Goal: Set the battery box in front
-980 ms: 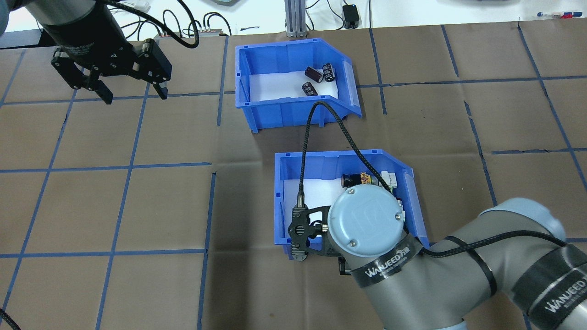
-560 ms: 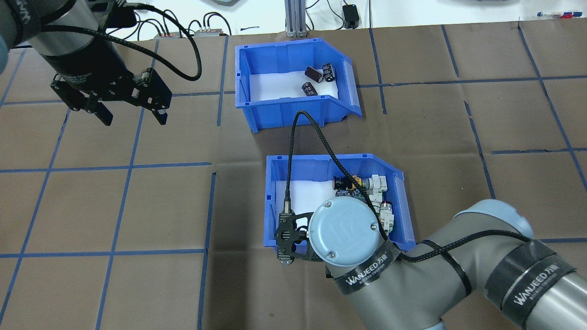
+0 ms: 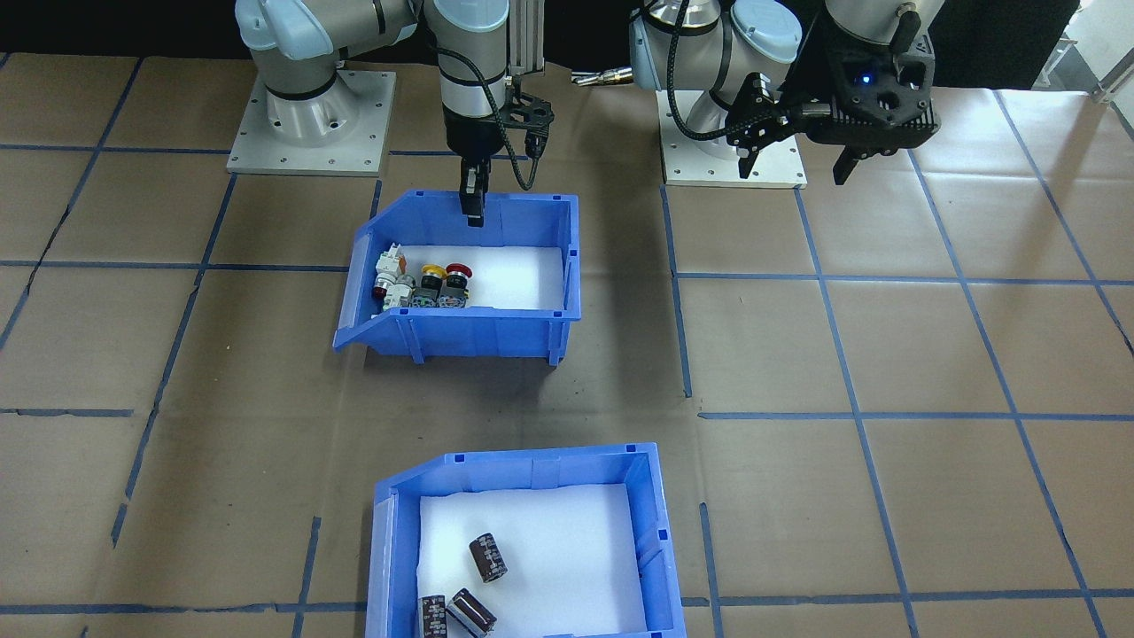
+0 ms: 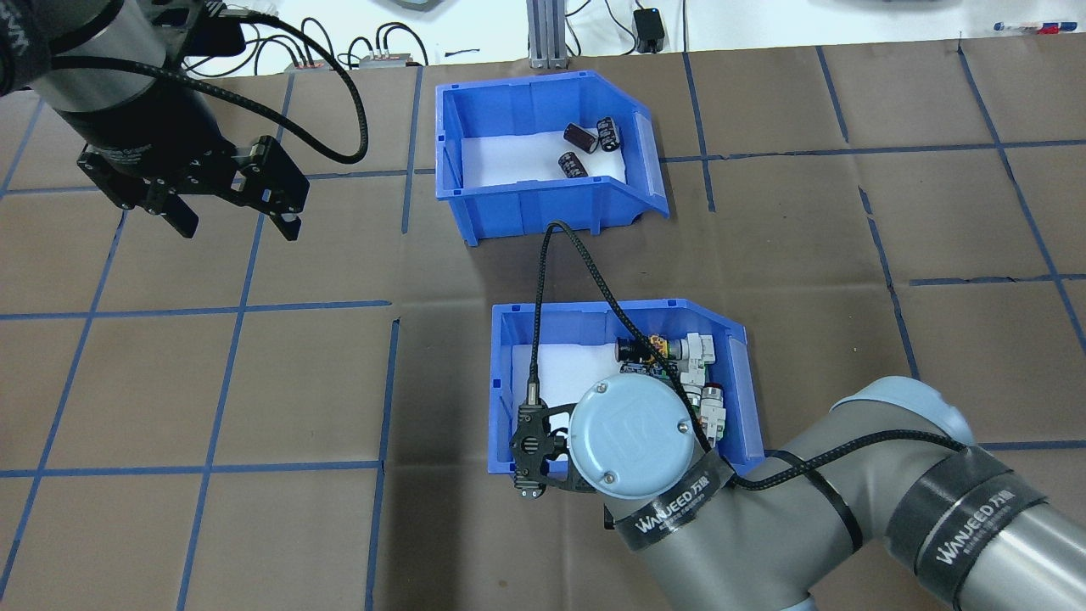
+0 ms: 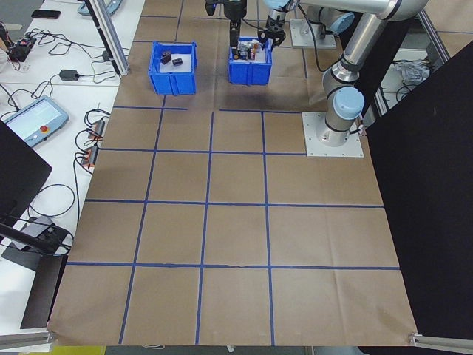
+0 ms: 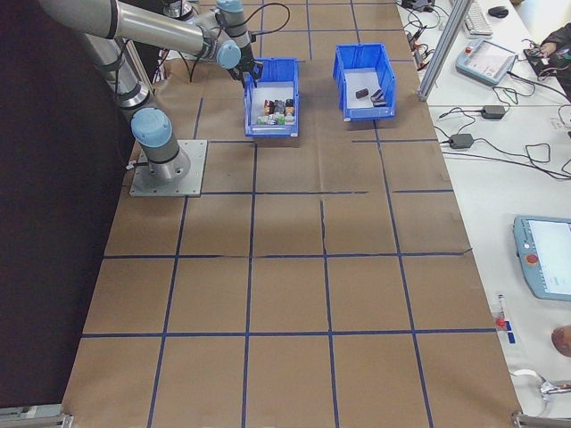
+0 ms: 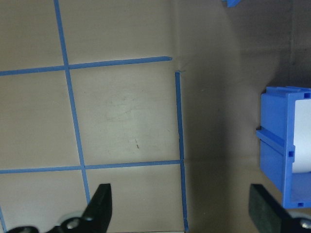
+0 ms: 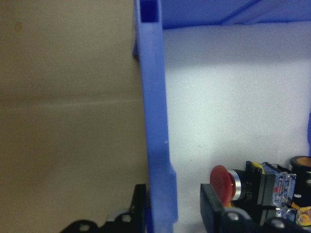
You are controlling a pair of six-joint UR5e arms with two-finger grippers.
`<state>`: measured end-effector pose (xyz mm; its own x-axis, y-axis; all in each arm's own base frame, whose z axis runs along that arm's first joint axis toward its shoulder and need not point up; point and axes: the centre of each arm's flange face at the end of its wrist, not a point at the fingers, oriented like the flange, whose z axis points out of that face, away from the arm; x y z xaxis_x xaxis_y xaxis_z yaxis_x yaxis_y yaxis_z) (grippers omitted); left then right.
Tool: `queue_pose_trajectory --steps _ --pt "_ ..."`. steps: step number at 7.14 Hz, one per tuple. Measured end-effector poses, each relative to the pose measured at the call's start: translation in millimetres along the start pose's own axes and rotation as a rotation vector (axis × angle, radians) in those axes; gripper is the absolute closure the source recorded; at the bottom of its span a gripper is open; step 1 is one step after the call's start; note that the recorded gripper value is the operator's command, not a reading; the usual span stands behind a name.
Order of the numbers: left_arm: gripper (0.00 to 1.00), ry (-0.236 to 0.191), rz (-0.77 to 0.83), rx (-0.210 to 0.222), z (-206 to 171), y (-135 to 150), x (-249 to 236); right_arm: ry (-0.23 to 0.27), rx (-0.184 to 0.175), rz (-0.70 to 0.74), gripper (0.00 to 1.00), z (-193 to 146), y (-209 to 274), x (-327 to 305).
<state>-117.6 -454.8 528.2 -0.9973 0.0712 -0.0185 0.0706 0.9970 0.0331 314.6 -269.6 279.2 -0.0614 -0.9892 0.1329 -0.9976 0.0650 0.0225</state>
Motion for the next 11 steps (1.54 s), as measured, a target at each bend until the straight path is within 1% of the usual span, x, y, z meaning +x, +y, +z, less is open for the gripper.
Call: queue_pose_trajectory --steps 2,3,4,5,6,8,9,10,11 --pt "0.00 0.000 0.000 -0.004 3 3 0 0.021 0.012 0.005 0.00 -11 1 3" --pt "0.00 0.000 0.001 -0.003 4 3 1 0.039 0.028 0.013 0.00 -25 0 8" --pt "0.00 -0.001 0.001 -0.001 3 3 1 0.042 0.034 0.033 0.00 -47 0 19" --pt "0.00 -0.002 0.001 0.001 3 4 0 0.029 0.025 0.082 0.00 -72 3 40" --pt "0.00 -0.005 0.001 0.002 3 4 0 0.014 0.022 0.165 0.00 -96 16 70" --pt "0.00 -0.021 0.001 0.003 2 4 -1 -0.045 0.037 0.418 0.00 -139 83 146" --pt "0.00 -0.032 0.001 0.002 2 5 -2 -0.056 0.053 0.588 0.00 -159 120 177" --pt "0.00 -0.043 0.001 0.001 2 5 -4 -0.055 0.067 0.771 0.00 -172 148 202" --pt "0.00 -0.048 0.001 0.001 2 5 -4 -0.044 0.071 0.957 0.00 -179 165 227"
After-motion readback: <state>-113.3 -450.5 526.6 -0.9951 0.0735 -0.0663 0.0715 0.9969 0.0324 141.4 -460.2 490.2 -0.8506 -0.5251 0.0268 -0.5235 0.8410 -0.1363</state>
